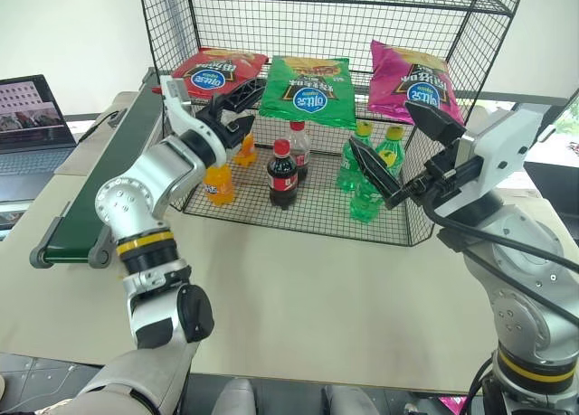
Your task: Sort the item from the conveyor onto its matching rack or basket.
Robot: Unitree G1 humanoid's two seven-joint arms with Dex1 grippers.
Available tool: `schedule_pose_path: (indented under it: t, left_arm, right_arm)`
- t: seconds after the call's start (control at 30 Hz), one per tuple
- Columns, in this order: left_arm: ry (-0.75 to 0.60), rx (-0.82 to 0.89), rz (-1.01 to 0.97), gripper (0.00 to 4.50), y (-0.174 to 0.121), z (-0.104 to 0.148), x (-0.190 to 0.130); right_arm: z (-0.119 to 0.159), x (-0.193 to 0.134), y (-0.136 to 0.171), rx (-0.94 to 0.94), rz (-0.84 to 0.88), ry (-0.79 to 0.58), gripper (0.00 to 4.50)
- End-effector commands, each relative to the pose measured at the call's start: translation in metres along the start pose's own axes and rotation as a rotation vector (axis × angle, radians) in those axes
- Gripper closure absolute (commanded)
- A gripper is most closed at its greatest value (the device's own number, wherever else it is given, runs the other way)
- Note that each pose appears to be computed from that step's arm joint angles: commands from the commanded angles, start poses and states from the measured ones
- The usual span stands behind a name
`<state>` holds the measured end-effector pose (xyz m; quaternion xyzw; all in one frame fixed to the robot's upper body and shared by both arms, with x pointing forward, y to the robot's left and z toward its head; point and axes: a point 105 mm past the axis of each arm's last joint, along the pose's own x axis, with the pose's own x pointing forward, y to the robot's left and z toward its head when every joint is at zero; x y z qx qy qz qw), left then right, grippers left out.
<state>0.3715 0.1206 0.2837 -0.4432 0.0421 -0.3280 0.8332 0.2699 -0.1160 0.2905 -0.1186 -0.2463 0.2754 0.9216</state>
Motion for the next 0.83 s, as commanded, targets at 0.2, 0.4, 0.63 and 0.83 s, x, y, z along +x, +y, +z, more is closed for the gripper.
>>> schedule_pose_path:
  t: [0.2,0.4,0.63,0.83]
  left_arm:
    - [0.07,0.57,0.184,0.08,0.021,-0.02,-0.067]
    - [0.194,1.032,0.356,0.08,0.086,-0.055,-0.101]
    - [0.182,1.1,0.374,0.08,0.134,-0.086,-0.107]
    - [0.177,1.078,0.344,0.08,0.143,-0.086,-0.097]
  right_arm:
    - [-0.051,-0.032,0.024,0.142,0.007,0.114,0.0]
    - [-0.094,-0.053,0.029,0.14,-0.052,0.244,0.0]
    - [-0.142,-0.078,0.017,0.139,-0.234,0.372,0.0]
    - [-0.152,-0.08,0.004,0.123,-0.32,0.374,0.0]
